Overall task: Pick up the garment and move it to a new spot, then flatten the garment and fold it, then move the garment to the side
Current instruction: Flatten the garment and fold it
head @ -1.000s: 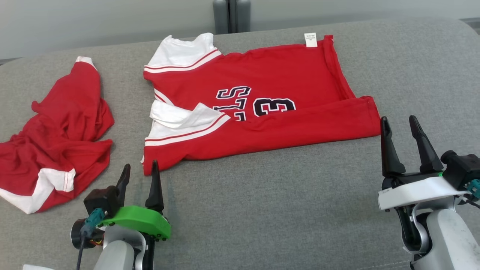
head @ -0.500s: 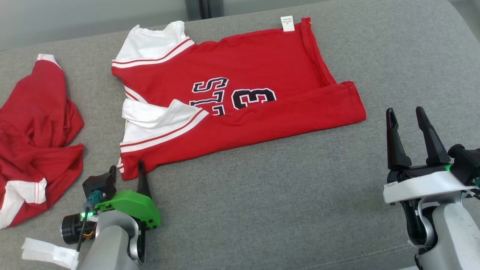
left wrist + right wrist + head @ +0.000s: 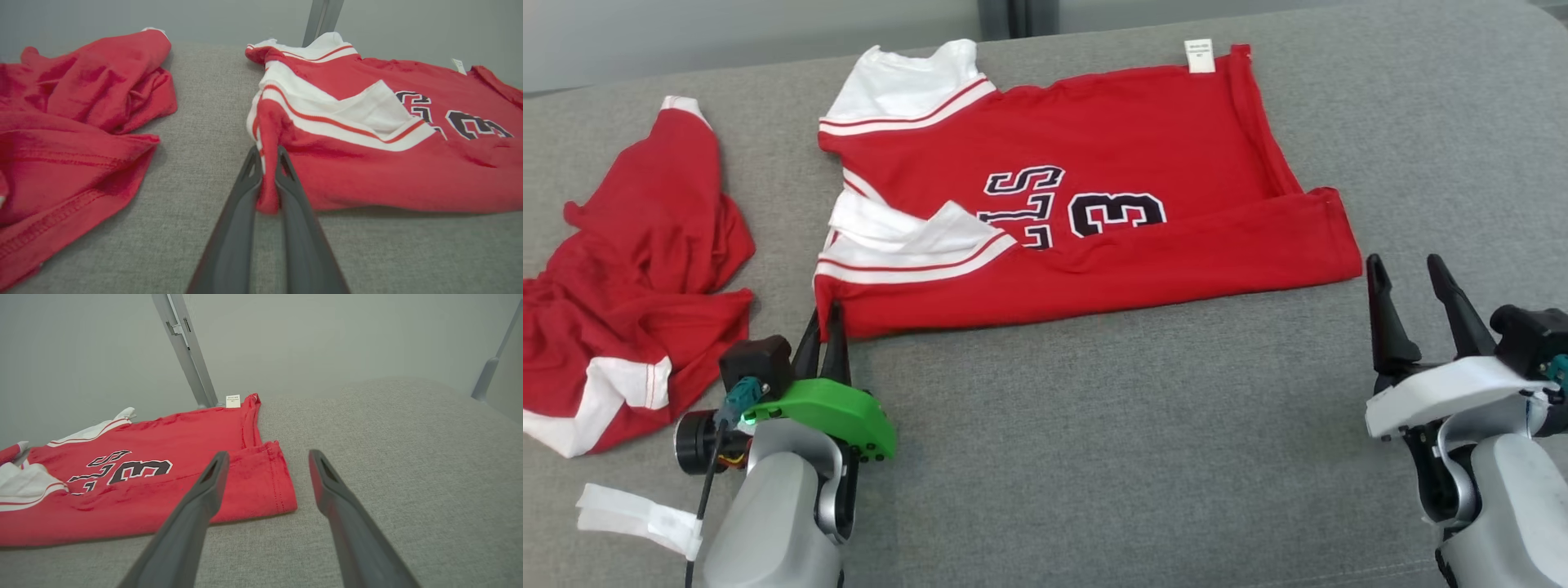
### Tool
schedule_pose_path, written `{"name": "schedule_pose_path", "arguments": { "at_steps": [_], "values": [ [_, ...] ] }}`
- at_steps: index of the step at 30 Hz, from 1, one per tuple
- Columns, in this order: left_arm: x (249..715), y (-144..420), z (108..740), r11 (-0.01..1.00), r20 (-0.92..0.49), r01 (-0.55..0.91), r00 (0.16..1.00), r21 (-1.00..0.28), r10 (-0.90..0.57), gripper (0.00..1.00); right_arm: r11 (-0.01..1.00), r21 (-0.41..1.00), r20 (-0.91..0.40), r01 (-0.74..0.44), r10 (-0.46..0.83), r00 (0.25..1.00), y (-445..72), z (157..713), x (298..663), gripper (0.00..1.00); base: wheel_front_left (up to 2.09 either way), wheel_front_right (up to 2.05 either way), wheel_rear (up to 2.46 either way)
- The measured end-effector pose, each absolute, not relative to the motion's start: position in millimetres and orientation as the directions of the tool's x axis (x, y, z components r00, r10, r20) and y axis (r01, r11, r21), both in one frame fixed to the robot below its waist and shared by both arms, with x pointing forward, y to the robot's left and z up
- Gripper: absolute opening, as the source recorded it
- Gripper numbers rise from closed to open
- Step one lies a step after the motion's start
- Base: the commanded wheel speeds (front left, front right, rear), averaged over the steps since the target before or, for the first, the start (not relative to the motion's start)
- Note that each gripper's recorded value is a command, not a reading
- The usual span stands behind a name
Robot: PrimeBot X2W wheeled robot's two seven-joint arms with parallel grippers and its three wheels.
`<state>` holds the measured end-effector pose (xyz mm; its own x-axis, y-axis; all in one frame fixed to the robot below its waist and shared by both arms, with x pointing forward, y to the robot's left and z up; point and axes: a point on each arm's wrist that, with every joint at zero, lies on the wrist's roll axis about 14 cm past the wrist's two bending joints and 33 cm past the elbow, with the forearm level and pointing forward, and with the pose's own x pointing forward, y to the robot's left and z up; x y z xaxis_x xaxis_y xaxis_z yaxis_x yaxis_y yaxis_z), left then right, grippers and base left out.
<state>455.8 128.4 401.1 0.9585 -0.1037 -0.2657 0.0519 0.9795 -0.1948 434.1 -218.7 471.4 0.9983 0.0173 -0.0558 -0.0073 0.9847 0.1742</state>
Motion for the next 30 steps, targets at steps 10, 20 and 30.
{"name": "schedule_pose_path", "arguments": {
  "at_steps": [10, 20, 30],
  "values": [
    [448, 138, 426, 0.978, -0.178, 0.070, 0.978, -0.197, -0.106, 0.00, 0.977, 0.212, -0.277, 0.038, 0.023, 0.961, -212, 414, 464, 1.00, 0.00, 0.00, 0.00],
    [443, 136, 427, 0.977, -0.179, 0.073, 0.978, -0.202, -0.110, 0.00, 0.978, 0.204, -0.382, 0.036, 0.046, 0.923, -203, 380, 471, 1.00, 0.00, 0.00, 0.00],
    [437, 140, 423, 0.982, -0.217, 0.043, 0.973, -0.185, -0.084, 0.00, 0.986, 0.165, -0.367, -0.010, 0.071, 0.928, -200, 382, 474, 0.00, 0.00, 0.00, 0.00]
  ]
}}
